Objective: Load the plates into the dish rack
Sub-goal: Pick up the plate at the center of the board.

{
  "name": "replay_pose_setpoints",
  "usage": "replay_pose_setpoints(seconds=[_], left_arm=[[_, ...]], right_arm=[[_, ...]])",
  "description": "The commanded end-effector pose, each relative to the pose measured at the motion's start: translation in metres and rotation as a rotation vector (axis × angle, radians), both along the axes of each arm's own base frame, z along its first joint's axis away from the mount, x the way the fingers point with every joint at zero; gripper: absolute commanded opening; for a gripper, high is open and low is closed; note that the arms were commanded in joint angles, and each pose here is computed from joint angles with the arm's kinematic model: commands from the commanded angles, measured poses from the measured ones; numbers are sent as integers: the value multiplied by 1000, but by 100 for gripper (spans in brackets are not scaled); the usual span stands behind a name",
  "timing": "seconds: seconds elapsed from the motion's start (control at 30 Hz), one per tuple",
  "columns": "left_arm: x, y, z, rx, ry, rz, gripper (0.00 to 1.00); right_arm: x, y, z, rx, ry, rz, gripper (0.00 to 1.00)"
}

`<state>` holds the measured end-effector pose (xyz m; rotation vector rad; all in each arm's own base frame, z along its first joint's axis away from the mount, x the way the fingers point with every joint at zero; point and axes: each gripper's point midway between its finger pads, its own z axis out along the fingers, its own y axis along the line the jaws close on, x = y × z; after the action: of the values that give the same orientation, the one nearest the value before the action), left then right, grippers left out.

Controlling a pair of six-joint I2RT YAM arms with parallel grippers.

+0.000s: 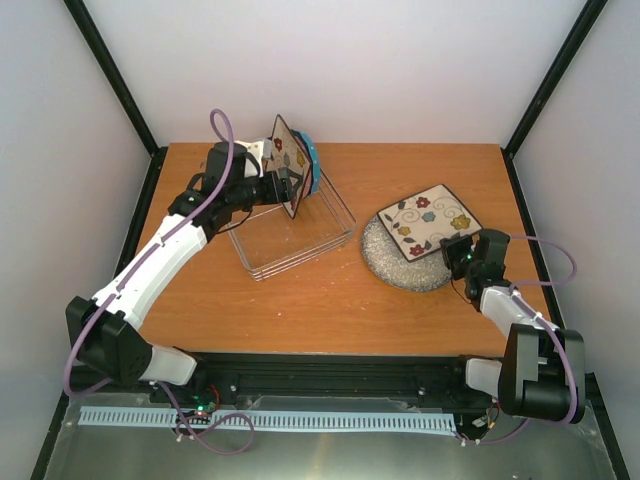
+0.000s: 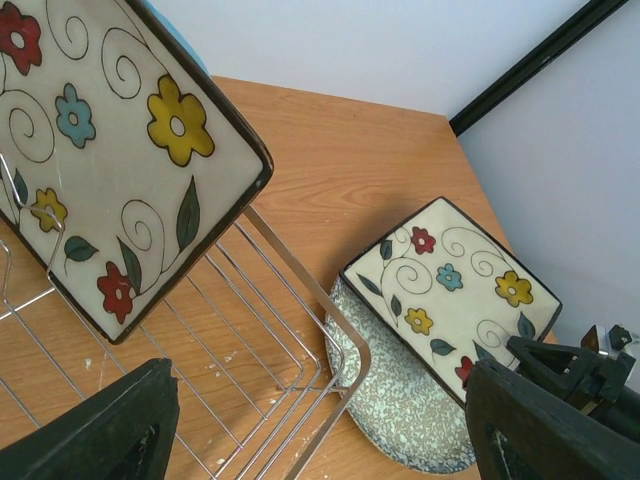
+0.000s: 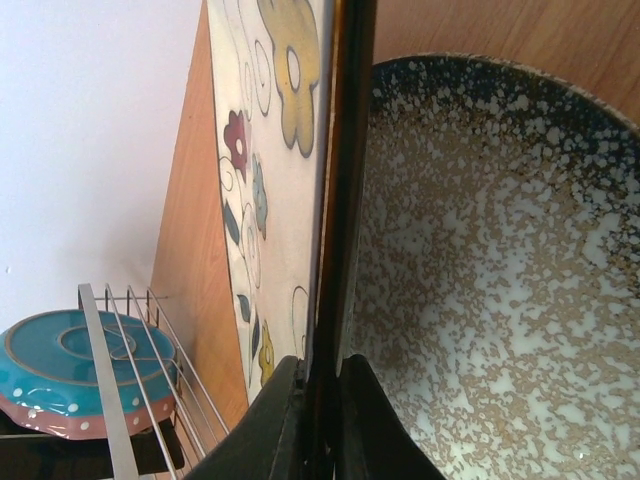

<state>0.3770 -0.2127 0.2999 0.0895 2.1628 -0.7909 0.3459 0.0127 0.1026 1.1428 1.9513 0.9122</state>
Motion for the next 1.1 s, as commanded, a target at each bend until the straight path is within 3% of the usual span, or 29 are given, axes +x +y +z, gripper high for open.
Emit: replay_pose_setpoints(seconds=[0.0, 0.6, 0.83, 1.07], left_arm=[[-3, 8, 16, -13, -25, 25, 79], [-4, 15, 7, -24, 0, 40, 93], [11, 82, -2, -95, 56, 190, 97], [21, 116, 1, -73, 55, 263, 100]], right_arm=[[32, 0, 100, -39, -346, 45, 3], [36, 18, 173, -47, -542, 161, 3], [36, 25, 222, -101, -621, 222, 3], [35, 38, 255, -134, -663, 272, 3]])
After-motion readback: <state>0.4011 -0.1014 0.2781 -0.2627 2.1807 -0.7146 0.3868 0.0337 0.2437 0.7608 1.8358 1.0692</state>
